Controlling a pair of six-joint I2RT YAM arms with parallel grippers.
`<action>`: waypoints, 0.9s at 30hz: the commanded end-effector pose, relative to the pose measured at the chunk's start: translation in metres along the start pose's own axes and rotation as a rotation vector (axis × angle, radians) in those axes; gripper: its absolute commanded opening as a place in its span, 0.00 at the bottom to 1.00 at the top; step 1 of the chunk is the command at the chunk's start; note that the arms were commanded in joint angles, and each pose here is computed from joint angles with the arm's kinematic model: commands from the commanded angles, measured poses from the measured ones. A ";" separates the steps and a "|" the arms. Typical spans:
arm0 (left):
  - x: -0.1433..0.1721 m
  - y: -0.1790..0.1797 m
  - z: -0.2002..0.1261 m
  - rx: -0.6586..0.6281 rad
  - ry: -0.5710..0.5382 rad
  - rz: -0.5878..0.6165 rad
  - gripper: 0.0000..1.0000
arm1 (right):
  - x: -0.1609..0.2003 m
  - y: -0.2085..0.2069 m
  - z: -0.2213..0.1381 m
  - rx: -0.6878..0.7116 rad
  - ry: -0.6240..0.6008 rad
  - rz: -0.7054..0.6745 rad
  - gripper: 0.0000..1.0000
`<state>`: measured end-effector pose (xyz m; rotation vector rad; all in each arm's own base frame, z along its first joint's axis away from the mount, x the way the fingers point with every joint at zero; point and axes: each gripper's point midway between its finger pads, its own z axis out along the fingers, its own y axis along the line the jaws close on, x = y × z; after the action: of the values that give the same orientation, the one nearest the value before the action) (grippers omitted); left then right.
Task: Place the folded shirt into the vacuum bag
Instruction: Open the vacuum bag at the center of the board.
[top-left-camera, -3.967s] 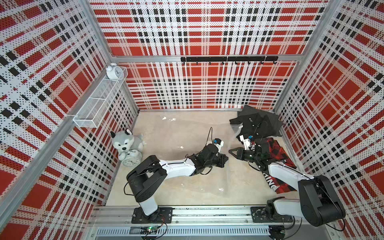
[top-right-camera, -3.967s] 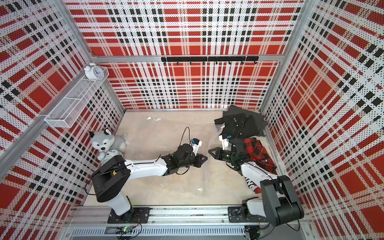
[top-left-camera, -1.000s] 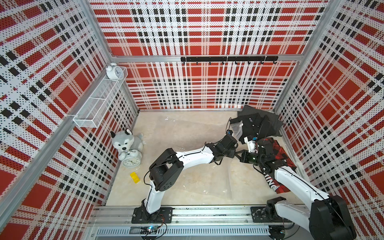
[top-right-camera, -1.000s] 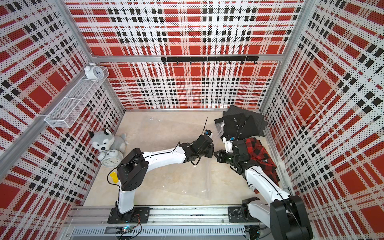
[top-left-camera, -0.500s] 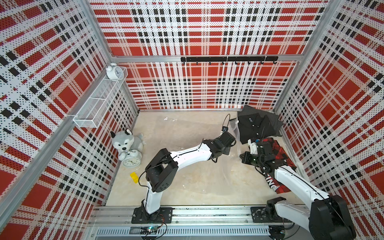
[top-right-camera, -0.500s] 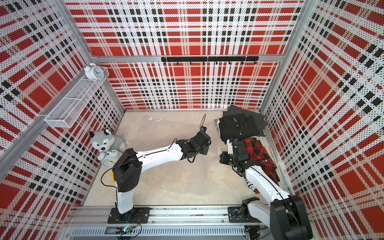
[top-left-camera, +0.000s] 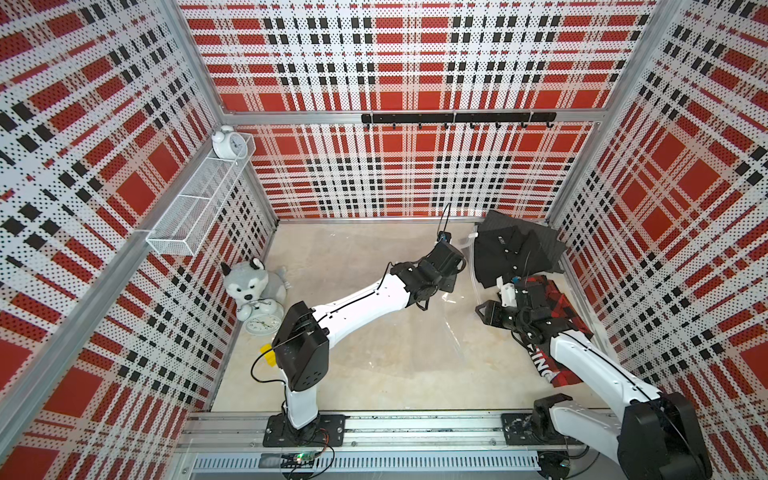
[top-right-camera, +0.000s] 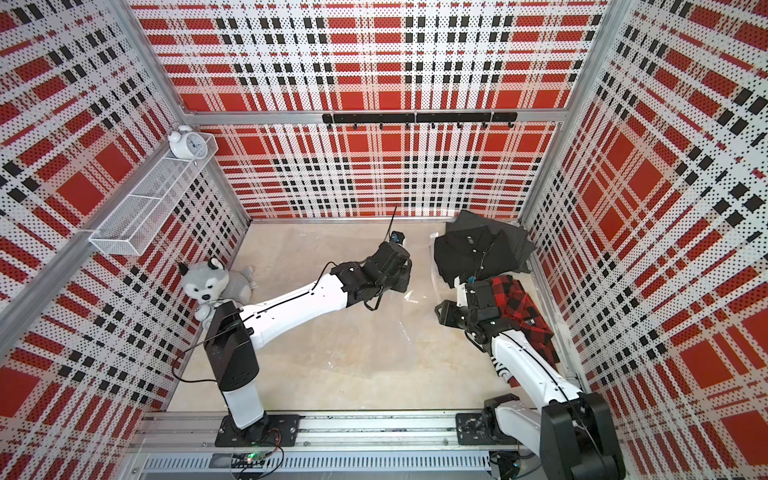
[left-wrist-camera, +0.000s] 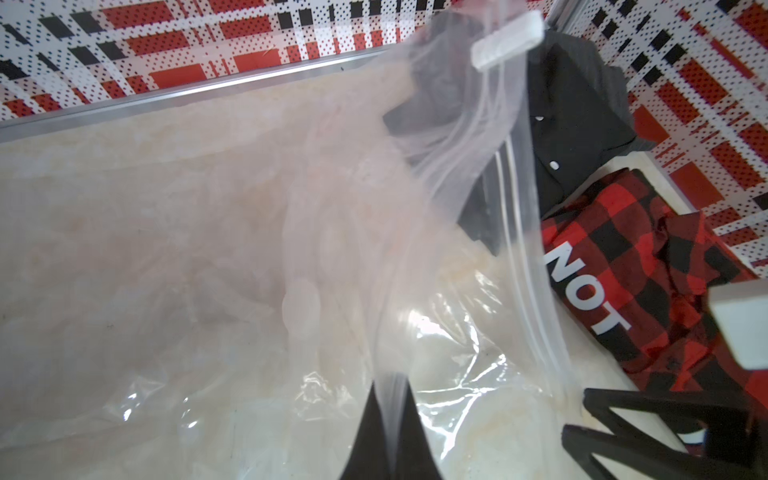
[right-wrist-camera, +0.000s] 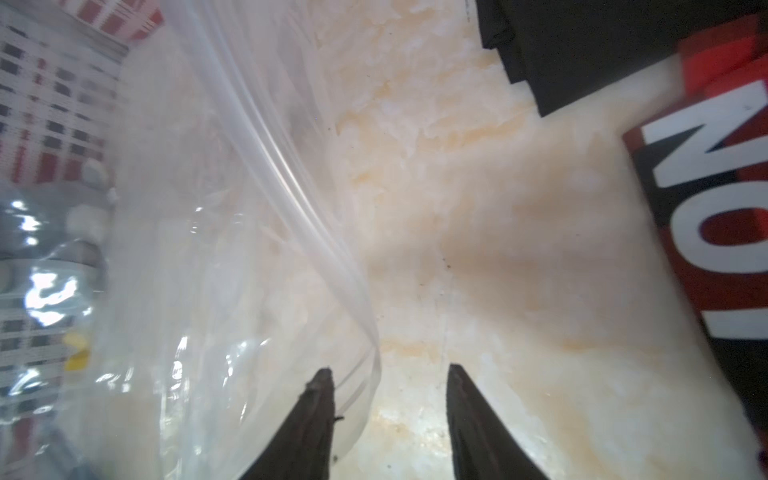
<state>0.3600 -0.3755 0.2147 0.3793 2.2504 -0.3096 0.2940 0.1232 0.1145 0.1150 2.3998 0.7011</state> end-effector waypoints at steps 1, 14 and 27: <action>0.003 -0.011 0.007 -0.001 0.014 0.043 0.00 | -0.018 0.031 -0.007 -0.136 -0.032 -0.025 0.62; 0.013 -0.022 0.036 0.011 0.047 0.052 0.00 | 0.012 0.013 0.009 -0.031 0.075 0.030 0.78; -0.012 0.028 0.017 -0.062 -0.002 0.025 0.00 | 0.056 -0.032 0.021 0.153 0.157 0.041 0.76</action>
<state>0.3834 -0.3771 0.1751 0.4060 2.3095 -0.2312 0.2665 0.1293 0.0608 0.1712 2.5812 0.6585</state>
